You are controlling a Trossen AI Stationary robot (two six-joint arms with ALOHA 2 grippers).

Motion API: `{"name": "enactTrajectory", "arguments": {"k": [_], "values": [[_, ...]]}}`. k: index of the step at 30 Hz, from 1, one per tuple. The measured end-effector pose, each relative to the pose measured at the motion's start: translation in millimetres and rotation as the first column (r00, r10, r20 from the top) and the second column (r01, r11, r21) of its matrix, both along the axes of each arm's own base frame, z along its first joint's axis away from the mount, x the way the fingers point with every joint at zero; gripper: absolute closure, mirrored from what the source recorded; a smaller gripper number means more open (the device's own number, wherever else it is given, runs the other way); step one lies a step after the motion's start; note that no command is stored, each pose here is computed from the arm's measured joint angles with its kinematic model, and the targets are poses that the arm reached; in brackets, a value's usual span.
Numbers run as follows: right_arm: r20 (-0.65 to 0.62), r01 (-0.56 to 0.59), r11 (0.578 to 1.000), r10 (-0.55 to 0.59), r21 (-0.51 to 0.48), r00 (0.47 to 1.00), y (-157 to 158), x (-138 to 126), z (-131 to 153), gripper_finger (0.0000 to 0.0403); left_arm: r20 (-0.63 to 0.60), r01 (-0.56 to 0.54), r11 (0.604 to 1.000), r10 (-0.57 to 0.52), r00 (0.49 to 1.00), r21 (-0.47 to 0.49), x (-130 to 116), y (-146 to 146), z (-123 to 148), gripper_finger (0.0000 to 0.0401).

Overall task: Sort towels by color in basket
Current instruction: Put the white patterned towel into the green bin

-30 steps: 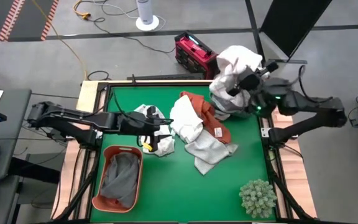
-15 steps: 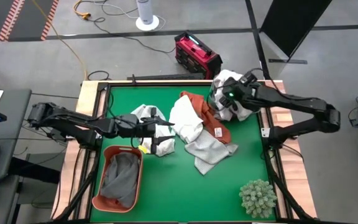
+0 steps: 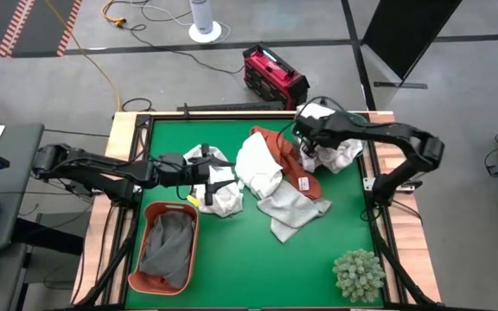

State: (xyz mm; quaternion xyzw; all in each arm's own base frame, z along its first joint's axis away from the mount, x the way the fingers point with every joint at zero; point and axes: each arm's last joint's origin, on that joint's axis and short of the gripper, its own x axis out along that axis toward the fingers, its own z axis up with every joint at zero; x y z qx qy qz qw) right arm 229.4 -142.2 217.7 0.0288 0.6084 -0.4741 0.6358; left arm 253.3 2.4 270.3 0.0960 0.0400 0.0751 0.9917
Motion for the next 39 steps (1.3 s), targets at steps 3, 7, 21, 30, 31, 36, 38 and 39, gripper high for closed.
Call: {"name": "enactTrajectory", "arguments": {"k": [3, 7, 21, 30, 31, 36, 38, 39], "values": [[-0.046, -0.02, 0.998, 0.023, 0.068, 0.999, -4, 5, -15, 0.0367, -0.021, -0.001, 1.0, 0.001, 1.0, -0.01, -2, 0, -1, 0.0179], [-0.077, -0.012, 0.992, 0.022, 0.124, 0.997, -12, 5, -27, 0.034, -0.039, 0.001, 1.0, -0.002, 0.999, -0.023, -2, -1, -3, 0.0179], [0.068, 0.041, 0.917, -0.074, 0.396, 0.995, -36, -10, -26, 0.024, -0.08, 0.021, 1.0, -0.022, 0.997, -0.022, -3, -6, -7, 0.0179], [0.076, 0.039, 0.936, -0.07, 0.351, 0.995, -32, -18, 42, 0.0179, -0.092, 0.02, 0.999, -0.022, 0.996, -0.025, -3, -6, -8, 0.0179], [0.067, 0.044, 0.942, -0.07, 0.331, 0.995, -30, -21, 52, 0.0175, -0.094, 0.02, 0.999, -0.022, 0.995, -0.025, -3, -6, -8, 0.0179], [0.116, 0.054, 0.979, -0.078, 0.196, 0.99, -14, -37, 102, 0.0168, -0.114, 0.019, 1.0, -0.022, 0.993, -0.024, -3, -6, -10, 0.0179], [0.195, 0.027, 0.989, -0.056, 0.147, 0.979, -3, -40, 116, 0.0168, -0.114, 0.02, 1.0, -0.022, 0.993, -0.024, -3, -6, -10, 0.0179], [0.236, 0.01, 0.992, -0.039, 0.123, 0.971, 4, -42, 121, 0.0168, -0.114, 0.02, 1.0, -0.022, 0.993, -0.024, -3, -6, -10, 0.0179]]}}
